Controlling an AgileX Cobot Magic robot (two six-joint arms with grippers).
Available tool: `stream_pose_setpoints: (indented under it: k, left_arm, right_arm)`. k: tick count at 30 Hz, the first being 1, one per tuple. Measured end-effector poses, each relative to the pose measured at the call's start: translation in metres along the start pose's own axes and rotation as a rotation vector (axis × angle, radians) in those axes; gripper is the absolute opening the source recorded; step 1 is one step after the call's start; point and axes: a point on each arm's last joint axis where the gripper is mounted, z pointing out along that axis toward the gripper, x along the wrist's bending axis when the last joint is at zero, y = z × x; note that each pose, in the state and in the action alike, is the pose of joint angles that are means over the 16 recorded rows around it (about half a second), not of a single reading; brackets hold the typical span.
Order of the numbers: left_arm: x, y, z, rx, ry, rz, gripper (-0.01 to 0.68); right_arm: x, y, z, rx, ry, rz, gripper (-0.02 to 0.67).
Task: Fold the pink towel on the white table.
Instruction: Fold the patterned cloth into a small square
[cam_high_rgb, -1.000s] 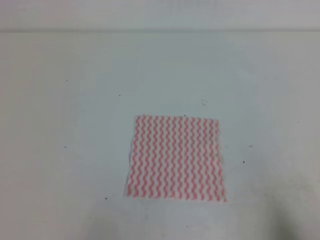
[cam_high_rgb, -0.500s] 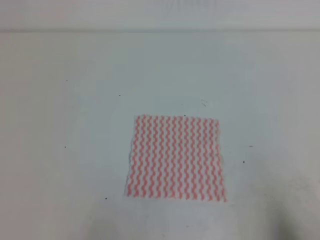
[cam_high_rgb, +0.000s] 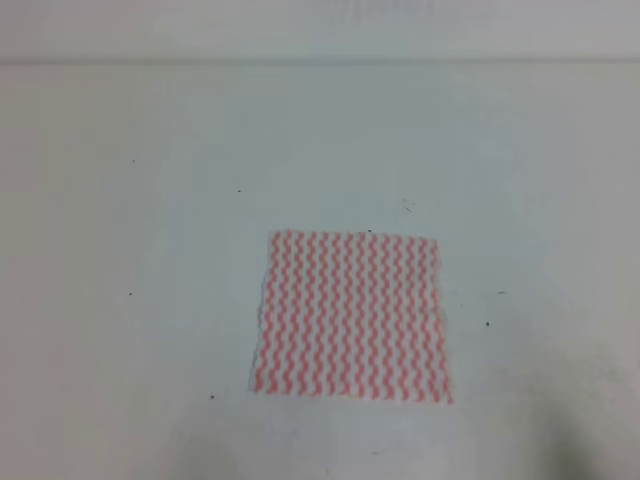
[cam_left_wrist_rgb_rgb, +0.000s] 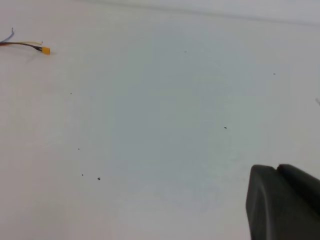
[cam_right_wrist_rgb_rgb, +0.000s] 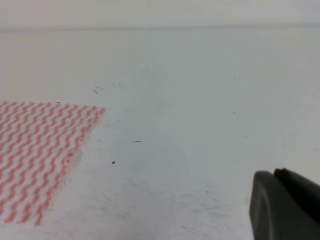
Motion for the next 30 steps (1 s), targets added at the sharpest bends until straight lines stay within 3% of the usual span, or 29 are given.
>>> stream_pose_setpoints:
  k: [30]
  left_arm:
    - [0.0003, 0.0048, -0.0005, -0.036, 0.004, 0.003, -0.005]
  right_arm:
    - [0.0002, 0.0016, -0.0006, -0.004, 0.000, 0.000, -0.018]
